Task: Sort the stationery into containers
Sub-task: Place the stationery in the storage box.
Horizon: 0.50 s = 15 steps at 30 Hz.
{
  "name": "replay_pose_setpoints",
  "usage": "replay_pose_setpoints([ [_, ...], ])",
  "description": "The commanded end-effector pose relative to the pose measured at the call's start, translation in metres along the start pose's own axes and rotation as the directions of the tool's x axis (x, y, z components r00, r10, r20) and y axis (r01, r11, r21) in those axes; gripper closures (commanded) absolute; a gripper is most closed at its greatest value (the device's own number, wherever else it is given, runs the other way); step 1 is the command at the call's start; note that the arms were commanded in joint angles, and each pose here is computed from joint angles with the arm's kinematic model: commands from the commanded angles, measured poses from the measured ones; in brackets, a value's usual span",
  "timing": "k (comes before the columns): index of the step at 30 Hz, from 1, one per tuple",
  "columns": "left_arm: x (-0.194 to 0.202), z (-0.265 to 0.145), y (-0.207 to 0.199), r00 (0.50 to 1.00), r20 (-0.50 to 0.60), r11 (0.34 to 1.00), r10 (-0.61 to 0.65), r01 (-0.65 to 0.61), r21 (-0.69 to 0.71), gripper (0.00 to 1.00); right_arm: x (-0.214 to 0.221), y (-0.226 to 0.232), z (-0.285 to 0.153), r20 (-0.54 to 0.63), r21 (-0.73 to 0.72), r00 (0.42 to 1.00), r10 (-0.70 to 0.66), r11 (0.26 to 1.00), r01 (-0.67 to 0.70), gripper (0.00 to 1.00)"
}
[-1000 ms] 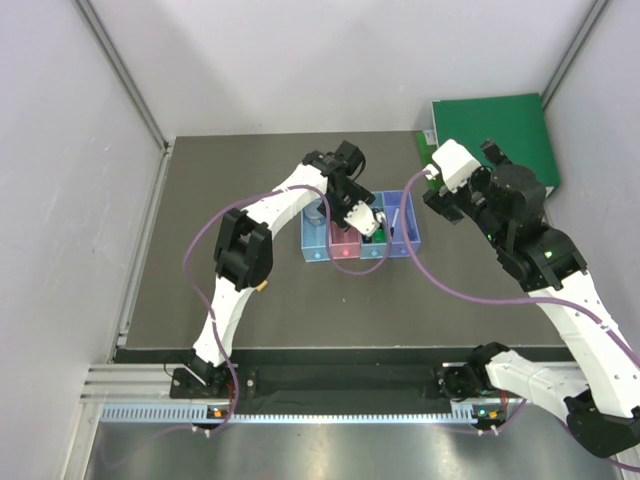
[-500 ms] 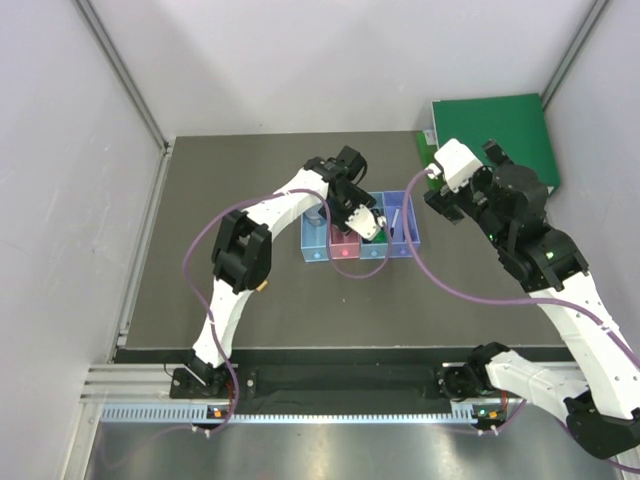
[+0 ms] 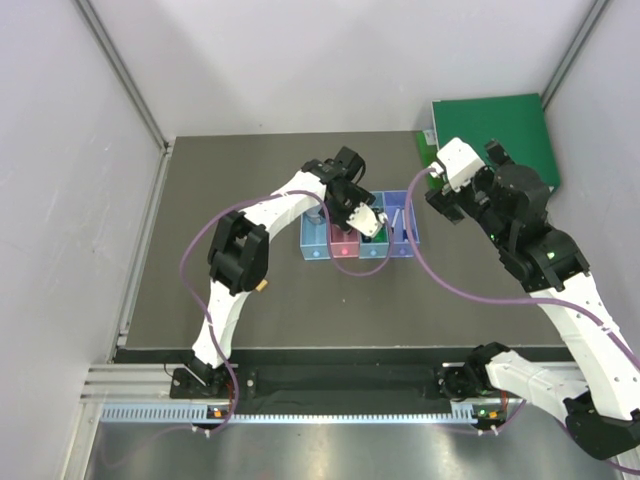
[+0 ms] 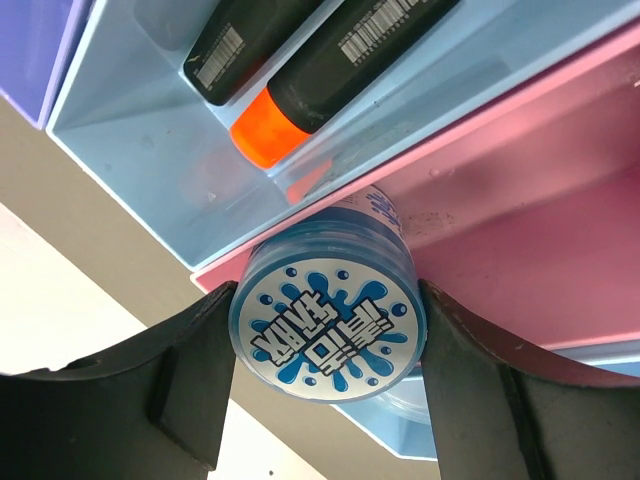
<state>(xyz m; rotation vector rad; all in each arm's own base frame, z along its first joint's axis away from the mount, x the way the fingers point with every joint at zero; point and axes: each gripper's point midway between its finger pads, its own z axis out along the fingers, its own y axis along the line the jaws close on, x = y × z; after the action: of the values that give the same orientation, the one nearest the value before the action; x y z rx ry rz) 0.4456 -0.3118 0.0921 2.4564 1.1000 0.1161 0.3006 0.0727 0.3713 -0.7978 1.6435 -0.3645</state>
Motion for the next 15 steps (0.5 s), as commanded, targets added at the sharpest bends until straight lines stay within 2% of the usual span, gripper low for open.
replay_pose_setpoints([
  [1,0.002,-0.051,0.051,1.0,-0.017,0.977,0.012,-0.015,-0.213,0.51,-0.012,-0.016,-0.011,0.054,0.042,0.997,0.049,0.998,-0.052,0.0],
  [8,-0.004,-0.061,0.05,1.0,0.007,0.975,-0.007,0.009,-0.22,0.5,-0.012,-0.017,-0.011,0.054,0.042,0.997,0.056,0.997,-0.059,0.0],
  [15,-0.014,-0.059,0.024,0.999,0.055,0.991,0.001,0.006,-0.131,0.45,-0.014,-0.017,-0.011,0.063,0.039,0.996,0.066,0.997,-0.068,0.0],
])
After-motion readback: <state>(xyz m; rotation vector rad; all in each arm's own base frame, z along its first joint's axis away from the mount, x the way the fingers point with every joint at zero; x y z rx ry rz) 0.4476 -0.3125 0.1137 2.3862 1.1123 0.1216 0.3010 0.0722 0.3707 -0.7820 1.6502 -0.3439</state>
